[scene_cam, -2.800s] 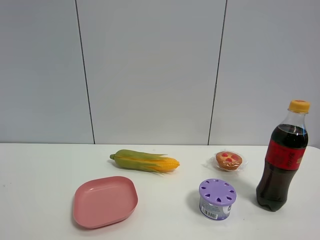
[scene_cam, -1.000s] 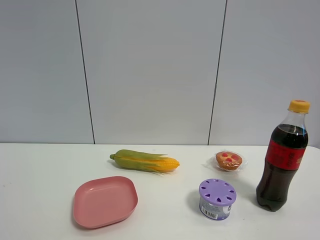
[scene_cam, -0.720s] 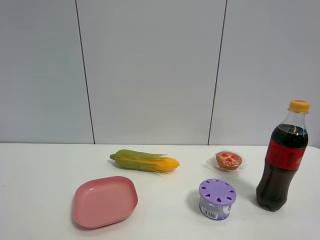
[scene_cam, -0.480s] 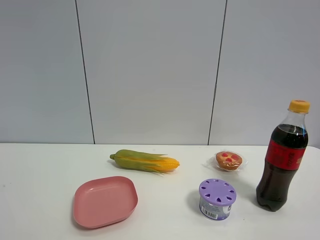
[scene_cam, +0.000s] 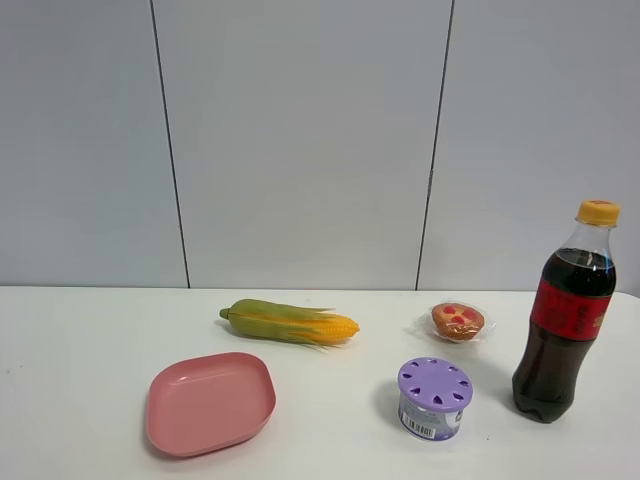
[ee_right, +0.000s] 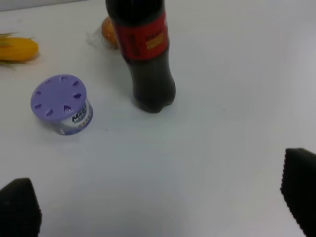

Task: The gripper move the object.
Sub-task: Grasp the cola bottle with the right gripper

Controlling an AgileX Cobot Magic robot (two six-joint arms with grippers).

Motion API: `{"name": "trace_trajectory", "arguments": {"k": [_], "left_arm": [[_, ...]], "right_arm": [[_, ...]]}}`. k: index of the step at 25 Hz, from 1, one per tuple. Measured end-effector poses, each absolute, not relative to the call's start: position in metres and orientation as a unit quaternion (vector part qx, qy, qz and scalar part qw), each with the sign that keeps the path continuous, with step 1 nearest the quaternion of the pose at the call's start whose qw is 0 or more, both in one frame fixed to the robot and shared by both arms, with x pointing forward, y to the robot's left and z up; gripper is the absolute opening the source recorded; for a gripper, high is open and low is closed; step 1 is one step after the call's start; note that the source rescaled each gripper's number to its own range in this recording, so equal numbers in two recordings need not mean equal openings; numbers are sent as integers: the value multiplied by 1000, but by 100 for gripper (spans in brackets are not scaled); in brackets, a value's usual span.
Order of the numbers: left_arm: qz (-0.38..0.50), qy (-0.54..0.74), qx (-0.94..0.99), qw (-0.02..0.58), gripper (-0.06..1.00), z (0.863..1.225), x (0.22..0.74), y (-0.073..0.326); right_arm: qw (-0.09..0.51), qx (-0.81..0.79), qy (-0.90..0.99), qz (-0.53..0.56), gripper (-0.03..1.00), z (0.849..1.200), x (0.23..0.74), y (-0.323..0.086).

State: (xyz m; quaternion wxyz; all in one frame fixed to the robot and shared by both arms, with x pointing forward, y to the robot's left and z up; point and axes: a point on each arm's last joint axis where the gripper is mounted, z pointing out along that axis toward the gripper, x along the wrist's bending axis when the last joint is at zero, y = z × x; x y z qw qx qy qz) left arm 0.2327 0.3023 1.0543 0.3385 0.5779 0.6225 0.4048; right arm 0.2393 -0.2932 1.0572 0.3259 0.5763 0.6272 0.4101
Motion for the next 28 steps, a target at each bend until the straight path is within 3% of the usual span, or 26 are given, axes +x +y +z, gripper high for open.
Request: {"name": "trace_trajectory", "arguments": {"k": [15, 28], "left_arm": [[405, 623, 578, 338, 100, 1054, 233, 302], [405, 623, 578, 338, 100, 1054, 233, 302]], "right_arm": [[348, 541, 674, 365, 100, 1071, 306, -289], [386, 517, 677, 354, 100, 1022, 322, -291]]}}
